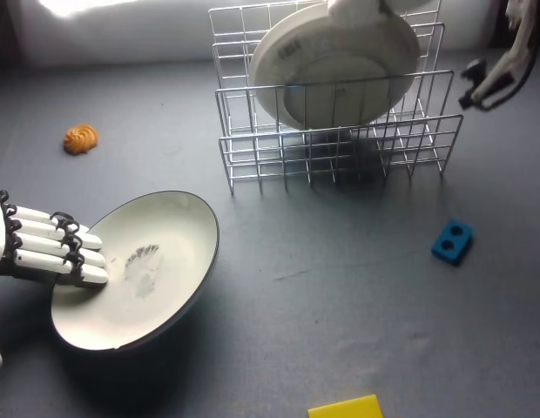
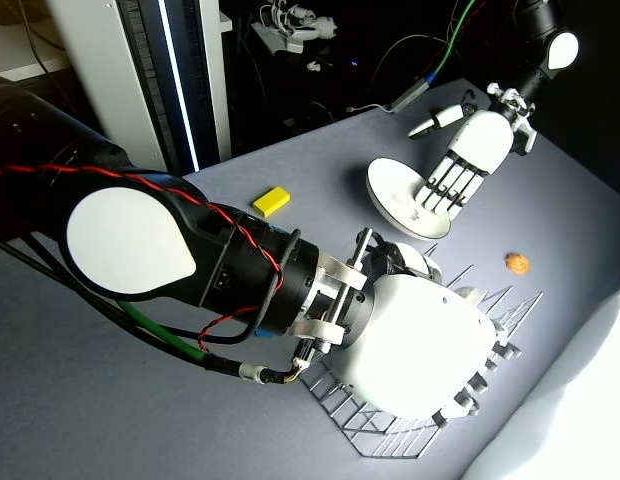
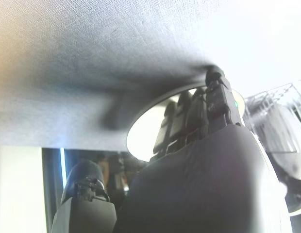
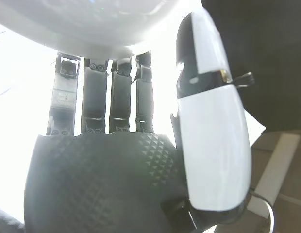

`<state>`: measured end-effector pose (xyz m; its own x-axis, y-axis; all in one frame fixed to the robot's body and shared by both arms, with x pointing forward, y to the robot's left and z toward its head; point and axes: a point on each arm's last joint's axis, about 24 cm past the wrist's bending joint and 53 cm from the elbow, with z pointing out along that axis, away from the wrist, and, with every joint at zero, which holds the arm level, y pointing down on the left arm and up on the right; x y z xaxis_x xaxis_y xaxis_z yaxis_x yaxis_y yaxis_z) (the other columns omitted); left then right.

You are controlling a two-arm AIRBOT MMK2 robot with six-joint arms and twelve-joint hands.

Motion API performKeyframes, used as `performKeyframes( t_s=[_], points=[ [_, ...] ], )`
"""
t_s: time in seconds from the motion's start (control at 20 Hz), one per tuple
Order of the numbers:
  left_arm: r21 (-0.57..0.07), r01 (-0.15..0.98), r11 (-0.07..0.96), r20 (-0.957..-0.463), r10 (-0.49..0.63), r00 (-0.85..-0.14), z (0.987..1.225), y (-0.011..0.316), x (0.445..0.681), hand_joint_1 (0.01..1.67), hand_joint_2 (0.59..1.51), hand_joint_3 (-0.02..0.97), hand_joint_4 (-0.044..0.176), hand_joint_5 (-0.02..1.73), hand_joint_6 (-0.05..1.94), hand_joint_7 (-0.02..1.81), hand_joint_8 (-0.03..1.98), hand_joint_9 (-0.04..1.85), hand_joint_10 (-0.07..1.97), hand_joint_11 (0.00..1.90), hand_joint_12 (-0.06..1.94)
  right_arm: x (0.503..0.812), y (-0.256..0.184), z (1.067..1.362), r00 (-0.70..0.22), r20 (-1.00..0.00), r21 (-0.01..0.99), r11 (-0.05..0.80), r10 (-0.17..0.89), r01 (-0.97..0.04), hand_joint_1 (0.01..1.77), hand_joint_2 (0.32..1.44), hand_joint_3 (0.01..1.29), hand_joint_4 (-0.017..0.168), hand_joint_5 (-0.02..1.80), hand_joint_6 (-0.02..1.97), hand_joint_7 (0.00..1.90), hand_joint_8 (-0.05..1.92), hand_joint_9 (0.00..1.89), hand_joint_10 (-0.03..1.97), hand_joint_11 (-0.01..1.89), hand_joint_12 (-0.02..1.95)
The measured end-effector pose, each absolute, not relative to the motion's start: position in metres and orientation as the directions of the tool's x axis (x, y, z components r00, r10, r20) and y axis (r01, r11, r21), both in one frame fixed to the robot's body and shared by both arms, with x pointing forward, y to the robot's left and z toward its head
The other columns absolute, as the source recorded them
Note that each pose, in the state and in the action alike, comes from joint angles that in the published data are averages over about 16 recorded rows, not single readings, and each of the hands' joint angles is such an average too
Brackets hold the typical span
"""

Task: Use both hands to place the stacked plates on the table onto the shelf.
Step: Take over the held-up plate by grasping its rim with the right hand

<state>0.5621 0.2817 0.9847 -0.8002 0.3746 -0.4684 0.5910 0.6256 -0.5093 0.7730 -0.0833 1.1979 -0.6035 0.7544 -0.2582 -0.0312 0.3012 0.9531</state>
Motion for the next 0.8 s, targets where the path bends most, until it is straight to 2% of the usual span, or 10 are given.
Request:
performKeyframes(
  t_s=[0.25, 0.45, 0.7, 0.8],
  points=[
    [-0.513, 0.585, 0.628, -0.465, 0.37, -0.805, 0.984, 0.282, 0.562, 0.01, 1.085, 0.012, 0.0, 0.01, -0.01, 0.0, -0.02, -0.03, -0.06, 0.03, -0.02, 0.754, -0.059, 1.224, -0.622, -0.422, 0.9, 0.389, 0.66, -0.198, 1.02, 0.99, 0.01, -0.003, 0.36, 0.02, 0.41, 0.02, 0.42, 0.02, 0.14, 0.75],
    [-0.515, 0.583, 0.629, -0.464, 0.368, -0.806, 0.984, 0.282, 0.562, 0.01, 1.087, 0.012, 0.0, 0.01, -0.01, 0.0, -0.02, -0.03, -0.06, 0.03, -0.02, 0.725, -0.026, 1.238, -0.614, -0.586, 0.805, 0.466, 0.529, -0.367, 1.02, 0.95, 0.01, -0.003, 0.2, 0.02, 0.22, 0.02, 0.22, 0.02, 0.05, 0.46],
    [-0.515, 0.582, 0.629, -0.463, 0.367, -0.807, 0.984, 0.282, 0.561, 0.01, 1.088, 0.011, 0.0, 0.01, -0.01, 0.0, -0.02, -0.03, -0.06, 0.03, -0.02, 0.672, 0.019, 1.228, -0.562, -0.765, 0.633, 0.524, 0.314, -0.57, 1.07, 0.9, 0.01, 0.0, 0.05, 0.02, 0.05, 0.01, 0.05, 0.02, 0.02, 0.09],
    [-0.516, 0.582, 0.629, -0.463, 0.367, -0.807, 0.984, 0.282, 0.561, 0.01, 1.089, 0.012, 0.0, 0.01, -0.01, 0.0, -0.02, -0.03, -0.06, 0.03, -0.02, 0.651, 0.034, 1.217, -0.542, -0.805, 0.578, 0.522, 0.241, -0.627, 1.11, 0.89, 0.01, 0.0, 0.02, 0.02, 0.03, 0.01, 0.03, 0.02, 0.02, 0.02]
  ],
)
